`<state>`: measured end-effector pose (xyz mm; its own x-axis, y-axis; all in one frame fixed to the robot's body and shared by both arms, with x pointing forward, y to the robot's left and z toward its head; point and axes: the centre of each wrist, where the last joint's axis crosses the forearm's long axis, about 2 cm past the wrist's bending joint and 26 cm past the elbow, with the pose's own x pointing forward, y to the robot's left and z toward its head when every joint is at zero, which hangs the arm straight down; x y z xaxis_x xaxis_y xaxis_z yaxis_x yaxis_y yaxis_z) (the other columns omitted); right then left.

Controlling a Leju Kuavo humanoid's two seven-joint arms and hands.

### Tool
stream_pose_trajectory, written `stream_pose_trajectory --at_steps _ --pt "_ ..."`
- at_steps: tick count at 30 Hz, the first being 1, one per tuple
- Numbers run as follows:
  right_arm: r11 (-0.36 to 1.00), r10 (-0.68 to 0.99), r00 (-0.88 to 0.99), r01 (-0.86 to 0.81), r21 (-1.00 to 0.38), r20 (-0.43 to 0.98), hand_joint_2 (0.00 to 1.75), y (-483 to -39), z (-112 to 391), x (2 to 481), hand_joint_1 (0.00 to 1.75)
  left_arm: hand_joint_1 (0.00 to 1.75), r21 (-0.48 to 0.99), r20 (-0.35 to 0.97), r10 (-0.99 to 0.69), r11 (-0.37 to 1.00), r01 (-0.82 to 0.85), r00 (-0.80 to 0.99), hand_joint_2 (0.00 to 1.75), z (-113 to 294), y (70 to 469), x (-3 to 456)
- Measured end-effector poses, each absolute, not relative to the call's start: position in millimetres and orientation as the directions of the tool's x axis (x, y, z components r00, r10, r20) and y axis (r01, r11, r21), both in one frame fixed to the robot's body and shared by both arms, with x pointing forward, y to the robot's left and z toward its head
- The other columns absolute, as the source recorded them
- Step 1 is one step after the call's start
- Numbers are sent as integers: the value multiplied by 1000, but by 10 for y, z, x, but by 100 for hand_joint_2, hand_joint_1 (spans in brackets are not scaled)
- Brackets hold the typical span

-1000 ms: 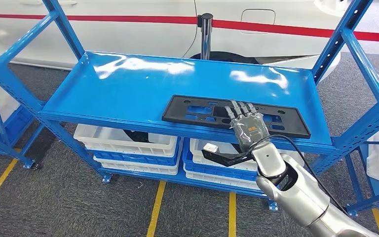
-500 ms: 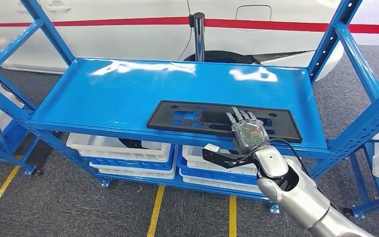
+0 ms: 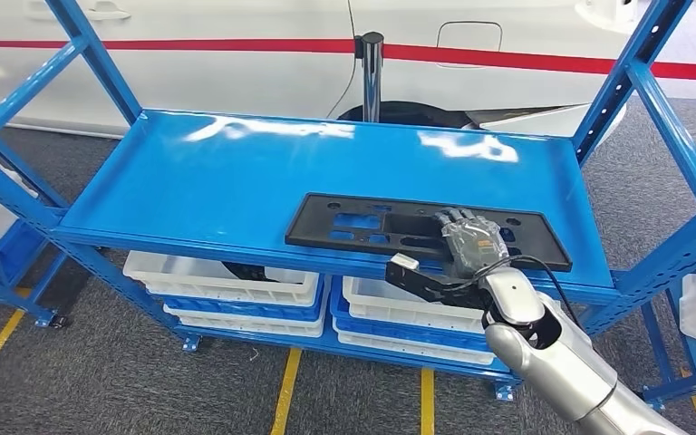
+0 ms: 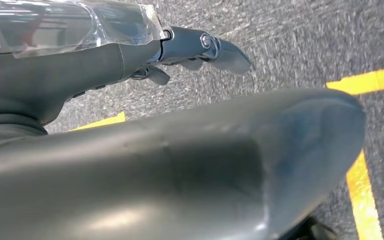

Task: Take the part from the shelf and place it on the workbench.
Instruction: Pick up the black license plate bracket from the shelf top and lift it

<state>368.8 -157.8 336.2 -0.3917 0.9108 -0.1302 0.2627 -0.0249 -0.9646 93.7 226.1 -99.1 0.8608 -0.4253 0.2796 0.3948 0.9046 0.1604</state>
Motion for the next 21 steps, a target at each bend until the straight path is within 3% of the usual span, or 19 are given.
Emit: stream_pose_trajectory --at_steps 18,21 --pt "-32 922 -365 261 -965 -129 175 -1662 3323 3694 175 0 150 284 -427 904 400 858 0 -999 2271 903" --pt "-33 925 -358 258 -966 -127 175 -1688 3325 3700 175 0 154 297 -428 904 400 854 131 -998 2277 913"
